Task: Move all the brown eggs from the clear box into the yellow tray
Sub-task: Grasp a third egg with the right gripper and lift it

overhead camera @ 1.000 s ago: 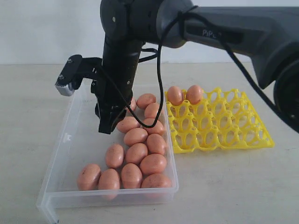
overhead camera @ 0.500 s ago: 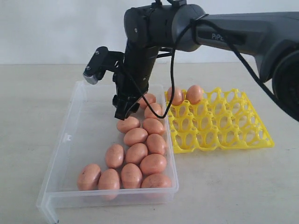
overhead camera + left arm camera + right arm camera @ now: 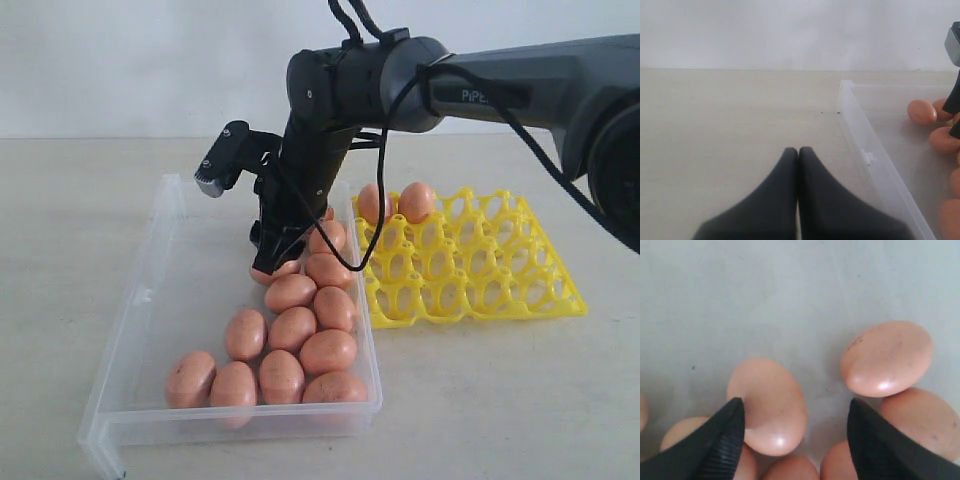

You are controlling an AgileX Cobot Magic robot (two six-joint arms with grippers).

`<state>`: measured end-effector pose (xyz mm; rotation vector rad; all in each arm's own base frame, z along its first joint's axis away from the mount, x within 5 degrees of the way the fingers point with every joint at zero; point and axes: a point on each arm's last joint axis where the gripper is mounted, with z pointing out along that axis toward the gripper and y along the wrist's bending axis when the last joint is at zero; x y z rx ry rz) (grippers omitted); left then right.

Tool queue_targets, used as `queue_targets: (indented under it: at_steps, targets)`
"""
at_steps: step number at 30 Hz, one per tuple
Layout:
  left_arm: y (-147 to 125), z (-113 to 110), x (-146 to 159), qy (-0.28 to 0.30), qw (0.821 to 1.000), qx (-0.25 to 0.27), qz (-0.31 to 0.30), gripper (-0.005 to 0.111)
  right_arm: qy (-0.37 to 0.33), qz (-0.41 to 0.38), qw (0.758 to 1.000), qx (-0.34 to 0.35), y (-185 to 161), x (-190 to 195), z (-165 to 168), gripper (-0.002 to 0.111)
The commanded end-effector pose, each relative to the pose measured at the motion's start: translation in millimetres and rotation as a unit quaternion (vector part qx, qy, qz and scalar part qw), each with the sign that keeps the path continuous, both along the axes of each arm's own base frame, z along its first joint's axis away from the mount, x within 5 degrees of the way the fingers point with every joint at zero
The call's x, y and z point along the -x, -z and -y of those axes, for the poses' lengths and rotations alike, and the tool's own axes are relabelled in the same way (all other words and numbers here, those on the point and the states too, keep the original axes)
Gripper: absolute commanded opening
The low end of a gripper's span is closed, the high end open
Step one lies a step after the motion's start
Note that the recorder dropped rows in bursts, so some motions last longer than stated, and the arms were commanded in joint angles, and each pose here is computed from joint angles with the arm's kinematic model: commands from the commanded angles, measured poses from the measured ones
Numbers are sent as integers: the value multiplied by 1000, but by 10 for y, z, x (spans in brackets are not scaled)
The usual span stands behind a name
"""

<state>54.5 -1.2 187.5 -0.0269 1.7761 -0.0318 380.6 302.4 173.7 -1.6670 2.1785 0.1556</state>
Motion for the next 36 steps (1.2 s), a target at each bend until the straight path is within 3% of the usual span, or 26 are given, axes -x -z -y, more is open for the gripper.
queue_targets:
  at_steps: [1, 12, 15, 17, 19, 24, 26, 27, 29, 31, 33, 36]
  targets:
    - [0, 3, -2, 3, 1000, 2, 4, -4, 4, -13, 1000, -9, 104, -7, -19, 58]
    - [0, 3, -2, 3, 1000, 2, 4, -4, 13, -26, 1000, -6, 479, -58, -63, 56]
    - [0, 3, -2, 3, 1000, 2, 4, -4, 23, -29, 999, -9, 479, -58, -63, 34]
    - [0, 3, -2, 3, 1000, 2, 4, -4, 30, -30, 999, -12, 455, -57, -63, 5]
    - [0, 3, -2, 3, 1000, 2, 4, -4, 32, -27, 999, -16, 396, -59, -65, 0]
    - [0, 3, -2, 3, 1000, 2, 4, -4, 3, -28, 999, -32, -215, 197, -142, 0]
    - [0, 3, -2, 3, 1000, 2, 4, -4, -4, 5, 998, -62, -733, 362, -139, 0]
    - [0, 3, -2, 3, 1000, 2, 4, -4, 26, 19, 995, -95, -1000, 411, -95, 0]
    - [0, 3, -2, 3, 1000, 2, 4, -4, 125, 48, 977, -165, -1416, 426, 18, 0]
    - [0, 3, -2, 3, 1000, 2, 4, -4, 200, 90, 933, -284, -1691, 426, 91, 0]
    - [0, 3, -2, 3, 1000, 2, 4, -4, 238, 142, 874, -399, -1758, 535, 240, 0]
    - [0, 3, -2, 3, 1000, 2, 4, -4, 285, 197, 819, -457, -1404, 786, 757, 0]
